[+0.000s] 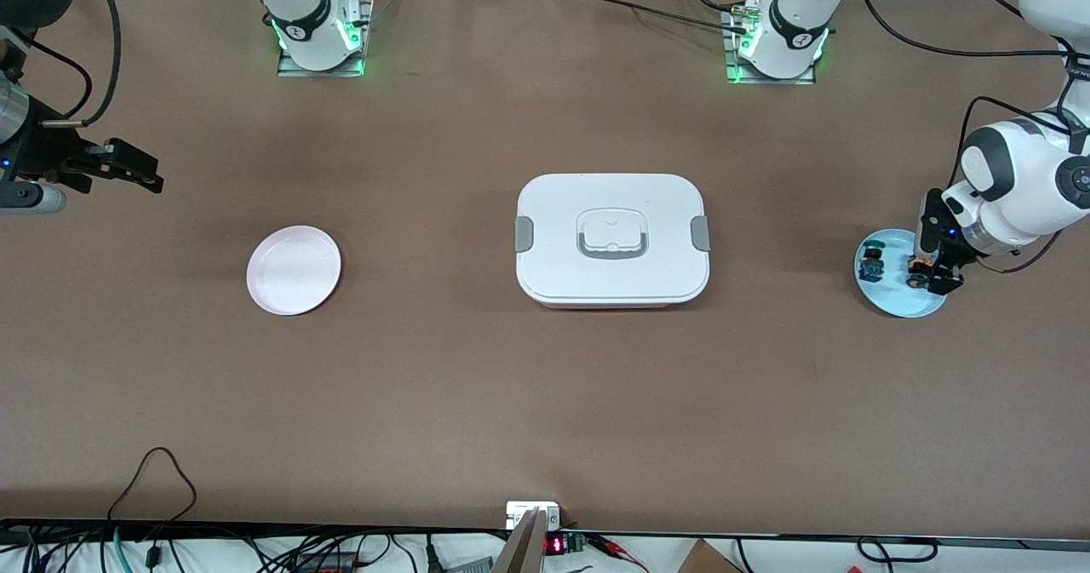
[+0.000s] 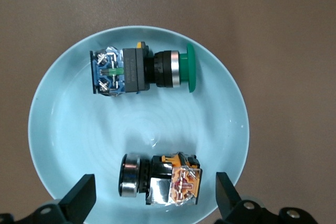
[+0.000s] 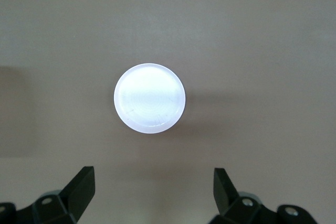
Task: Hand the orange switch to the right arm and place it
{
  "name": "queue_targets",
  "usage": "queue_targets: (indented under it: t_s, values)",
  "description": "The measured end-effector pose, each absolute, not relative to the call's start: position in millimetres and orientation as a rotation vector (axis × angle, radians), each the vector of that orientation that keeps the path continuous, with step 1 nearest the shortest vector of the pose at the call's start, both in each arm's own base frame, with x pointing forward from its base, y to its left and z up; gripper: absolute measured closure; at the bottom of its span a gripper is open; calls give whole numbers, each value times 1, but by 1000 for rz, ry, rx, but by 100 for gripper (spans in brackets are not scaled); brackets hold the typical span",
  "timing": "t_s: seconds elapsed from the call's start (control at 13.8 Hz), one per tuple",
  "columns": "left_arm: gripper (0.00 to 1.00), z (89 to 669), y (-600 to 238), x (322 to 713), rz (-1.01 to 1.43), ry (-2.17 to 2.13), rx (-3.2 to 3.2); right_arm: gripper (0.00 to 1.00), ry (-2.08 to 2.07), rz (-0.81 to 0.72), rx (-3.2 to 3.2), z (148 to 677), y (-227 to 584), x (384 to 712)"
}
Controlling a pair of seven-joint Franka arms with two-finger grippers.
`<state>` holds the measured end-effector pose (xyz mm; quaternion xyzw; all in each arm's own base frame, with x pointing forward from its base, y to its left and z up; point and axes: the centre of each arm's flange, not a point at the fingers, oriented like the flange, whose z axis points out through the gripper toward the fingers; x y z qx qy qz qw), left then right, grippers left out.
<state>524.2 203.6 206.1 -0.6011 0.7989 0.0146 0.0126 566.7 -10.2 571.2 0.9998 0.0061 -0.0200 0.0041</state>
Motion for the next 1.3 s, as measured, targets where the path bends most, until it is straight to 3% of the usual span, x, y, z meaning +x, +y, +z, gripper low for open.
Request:
queue_targets:
  t_s: [1.01,1.16,1.3]
  values:
    - [0,180,216,526,24,2478,-1874,0,18,-69,3133,570,-11,566]
    - [3,179,220,526,24,2476,-1876,0,18,-69,3133,570,-11,566]
    - [17,179,217,529,19,2487,-1860,0,18,-69,3133,570,-11,566]
